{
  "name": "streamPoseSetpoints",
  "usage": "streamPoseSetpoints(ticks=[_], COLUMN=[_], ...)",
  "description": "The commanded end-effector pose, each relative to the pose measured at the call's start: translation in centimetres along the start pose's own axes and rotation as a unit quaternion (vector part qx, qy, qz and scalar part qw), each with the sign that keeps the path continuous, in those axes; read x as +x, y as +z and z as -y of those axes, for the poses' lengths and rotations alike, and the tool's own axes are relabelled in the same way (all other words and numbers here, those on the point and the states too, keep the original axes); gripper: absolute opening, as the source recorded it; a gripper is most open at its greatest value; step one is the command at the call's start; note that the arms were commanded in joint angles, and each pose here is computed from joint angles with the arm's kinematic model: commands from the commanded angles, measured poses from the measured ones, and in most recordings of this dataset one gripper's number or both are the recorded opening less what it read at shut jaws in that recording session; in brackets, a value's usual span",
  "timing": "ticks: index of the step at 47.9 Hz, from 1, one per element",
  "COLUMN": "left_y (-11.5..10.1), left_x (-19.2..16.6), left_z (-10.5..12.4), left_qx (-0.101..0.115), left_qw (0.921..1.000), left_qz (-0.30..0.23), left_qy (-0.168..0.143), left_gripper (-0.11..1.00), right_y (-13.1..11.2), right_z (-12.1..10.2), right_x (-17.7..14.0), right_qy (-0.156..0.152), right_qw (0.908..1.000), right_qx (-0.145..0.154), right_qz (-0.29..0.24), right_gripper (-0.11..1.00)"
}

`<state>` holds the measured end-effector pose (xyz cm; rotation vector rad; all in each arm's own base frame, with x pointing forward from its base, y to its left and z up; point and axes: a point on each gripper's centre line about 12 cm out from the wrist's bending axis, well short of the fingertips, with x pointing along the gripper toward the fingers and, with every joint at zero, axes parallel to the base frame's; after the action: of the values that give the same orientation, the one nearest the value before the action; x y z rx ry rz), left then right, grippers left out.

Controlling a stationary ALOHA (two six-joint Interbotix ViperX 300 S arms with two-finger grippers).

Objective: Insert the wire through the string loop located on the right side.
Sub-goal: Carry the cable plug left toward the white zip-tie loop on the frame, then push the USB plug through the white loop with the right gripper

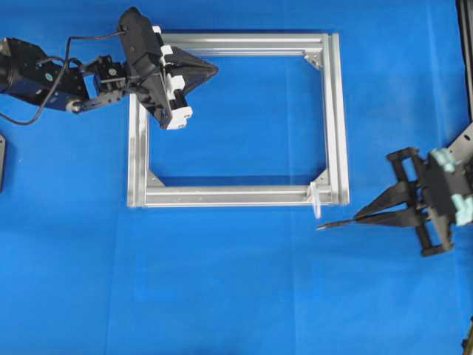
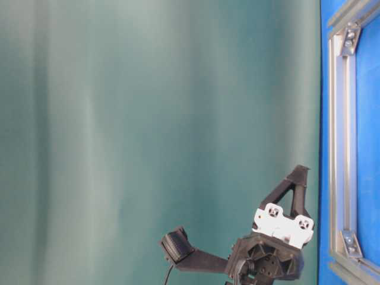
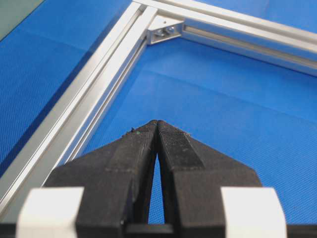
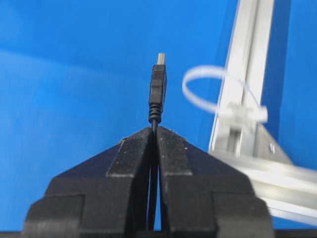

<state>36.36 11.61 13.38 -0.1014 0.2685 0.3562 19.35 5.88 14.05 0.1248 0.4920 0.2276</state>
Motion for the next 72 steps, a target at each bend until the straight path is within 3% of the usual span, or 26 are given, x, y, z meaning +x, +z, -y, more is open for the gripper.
streamPoseSetpoints(ticks=[1,21,45,72], left_y=[1.8,1.9,1.8,1.8], left_x=[-0.1,0.0,-0.1,-0.1], left_z=[0.2,0.3,0.4,0.4], left_qx=[-0.001,0.000,0.000,0.000], left_qw=[0.9996,0.9996,0.9996,0.9996], left_qz=[0.027,0.029,0.028,0.029], left_qy=[-0.003,-0.005,-0.006,-0.006], left_gripper=[0.00,0.00,0.00,0.00], right_y=[0.0,-0.9,-0.7,-0.7], right_z=[-0.1,0.2,2.4,2.4], right_x=[-0.6,-1.6,-1.6,-1.6], right_qy=[0.003,0.002,-0.050,-0.052], right_qw=[1.0000,1.0000,0.9984,0.9983], right_qx=[0.001,0.001,0.024,0.025], right_qz=[0.004,-0.004,0.009,0.009], right_gripper=[-0.04,-0.04,-0.04,-0.04])
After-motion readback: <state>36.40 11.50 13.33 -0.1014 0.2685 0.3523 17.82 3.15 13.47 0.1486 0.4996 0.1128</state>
